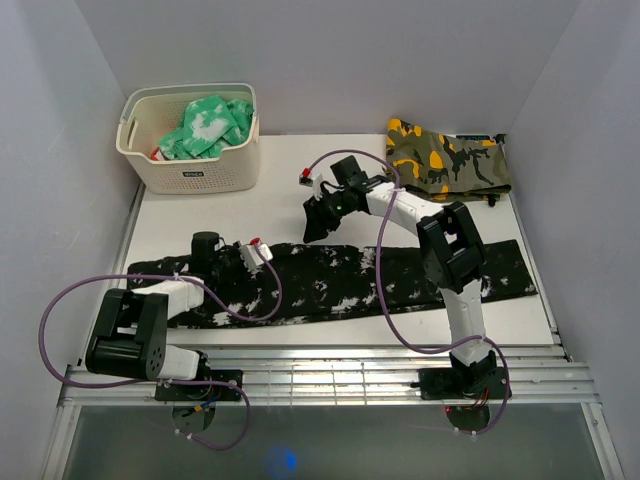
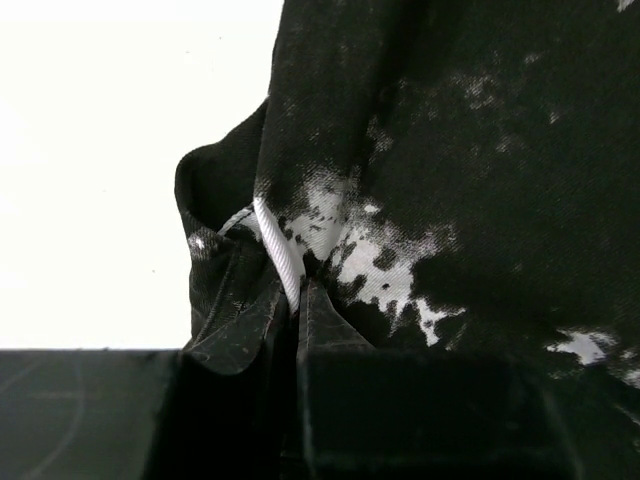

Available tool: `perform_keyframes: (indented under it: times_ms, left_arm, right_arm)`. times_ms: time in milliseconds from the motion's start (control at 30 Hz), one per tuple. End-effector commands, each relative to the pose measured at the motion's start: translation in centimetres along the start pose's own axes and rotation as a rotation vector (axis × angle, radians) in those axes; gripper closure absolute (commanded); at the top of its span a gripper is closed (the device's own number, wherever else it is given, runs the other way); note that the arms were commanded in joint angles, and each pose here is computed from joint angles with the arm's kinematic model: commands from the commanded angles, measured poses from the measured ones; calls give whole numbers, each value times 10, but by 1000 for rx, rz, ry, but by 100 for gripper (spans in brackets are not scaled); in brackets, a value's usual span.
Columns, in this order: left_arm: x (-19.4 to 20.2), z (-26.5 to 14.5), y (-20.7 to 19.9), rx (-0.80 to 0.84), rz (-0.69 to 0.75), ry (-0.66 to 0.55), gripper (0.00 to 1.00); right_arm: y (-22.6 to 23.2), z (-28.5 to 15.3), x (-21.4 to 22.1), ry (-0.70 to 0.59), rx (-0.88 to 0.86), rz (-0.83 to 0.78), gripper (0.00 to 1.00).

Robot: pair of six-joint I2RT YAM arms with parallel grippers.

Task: Fold and stack the trousers
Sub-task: Fold the trousers

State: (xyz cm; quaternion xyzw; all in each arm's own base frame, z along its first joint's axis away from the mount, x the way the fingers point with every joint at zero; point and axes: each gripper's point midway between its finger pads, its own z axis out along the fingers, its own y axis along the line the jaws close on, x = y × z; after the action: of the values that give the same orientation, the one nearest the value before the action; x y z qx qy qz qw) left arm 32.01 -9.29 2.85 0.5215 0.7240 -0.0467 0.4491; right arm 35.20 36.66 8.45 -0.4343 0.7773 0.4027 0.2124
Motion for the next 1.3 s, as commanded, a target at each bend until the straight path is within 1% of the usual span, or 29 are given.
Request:
perform_keyframes:
  times_ms: [0,67,200,300,333,400,433,467,533,567,600,633,667,700,767,800,833,867,900,933,967,1000,1033,1067,1133,1167,1233,1267]
  left_arm:
    - [7,0,-7,-18,117,12,100]
    - [8,1,-8,-29,147,9,100]
    - [11,2,-12,-36,169,14,100]
    - [10,1,-9,-53,174,14,97]
    - [9,1,-7,-60,175,13,94]
    - [5,-3,2,-95,175,18,89]
    - [2,-5,8,-110,173,19,87]
    - [-5,-9,15,-136,166,13,82]
    - [-7,-16,22,-158,122,35,76]
    - [-21,-23,37,-199,80,11,70]
    - [-18,-26,31,-161,37,39,69]
    - [-23,-31,35,-164,2,35,68]
    - [-37,-39,51,-195,-31,15,66]
    - [-36,-46,42,-160,-106,35,66]
    - [-47,-53,36,-111,-132,15,67]
    - [-47,-56,29,-79,-143,22,73]
    - [-51,-59,23,-51,-129,2,77]
    - [-50,-59,18,-40,-126,1,83]
    - [-41,-57,8,-21,-133,14,86]
    - [-39,-57,5,-14,-122,16,91]
    - [-36,-56,3,-13,-127,25,91]
    - [-33,-55,2,-15,-136,32,89]
    - [-33,-55,3,-17,-153,34,82]
    - [-33,-54,4,-19,-172,36,80]
    - [-42,-56,13,-33,-205,8,78]
    - [-46,-57,15,-25,-251,-15,76]
    - [-54,-60,28,-49,-298,-42,74]
    - [-58,-62,32,-59,-348,-56,70]
  right_arm:
    - [24,18,-27,-68,-68,-41,47]
    - [34,27,-27,-61,-106,-45,46]
    - [43,53,-6,7,-160,-24,47]
    - [43,66,12,51,-164,-28,52]
    - [45,70,17,66,-170,-30,66]
    - [47,70,24,76,-165,-53,78]
    - [48,71,26,79,-150,-68,91]
    - [47,71,24,61,-139,-102,92]
    - [53,66,32,59,-108,-135,92]
    - [58,61,20,18,-90,-193,92]
    - [61,63,34,37,-85,-200,92]
    - [61,63,34,32,-62,-227,92]
    - [63,64,36,31,-49,-247,92]
    - [64,66,38,33,-42,-281,92]
    - [67,73,49,75,-25,-302,92]
    - [67,75,55,97,-26,-302,92]
    - [69,76,51,87,-21,-296,92]
    - [71,74,45,69,-22,-294,91]
    - [78,66,29,32,-17,-313,86]
    - [84,61,17,4,-17,-325,75]
    - [91,50,-2,-40,-9,-352,68]
    - [93,45,-10,-62,-1,-365,57]
    - [94,40,-19,-79,13,-378,45]
    - [96,36,-30,-99,18,-391,41]
    - [93,31,-38,-109,23,-395,32]
    - [88,35,-32,-85,21,-393,32]
    - [82,38,-40,-84,31,-412,31]
    - [78,41,-37,-68,31,-406,31]
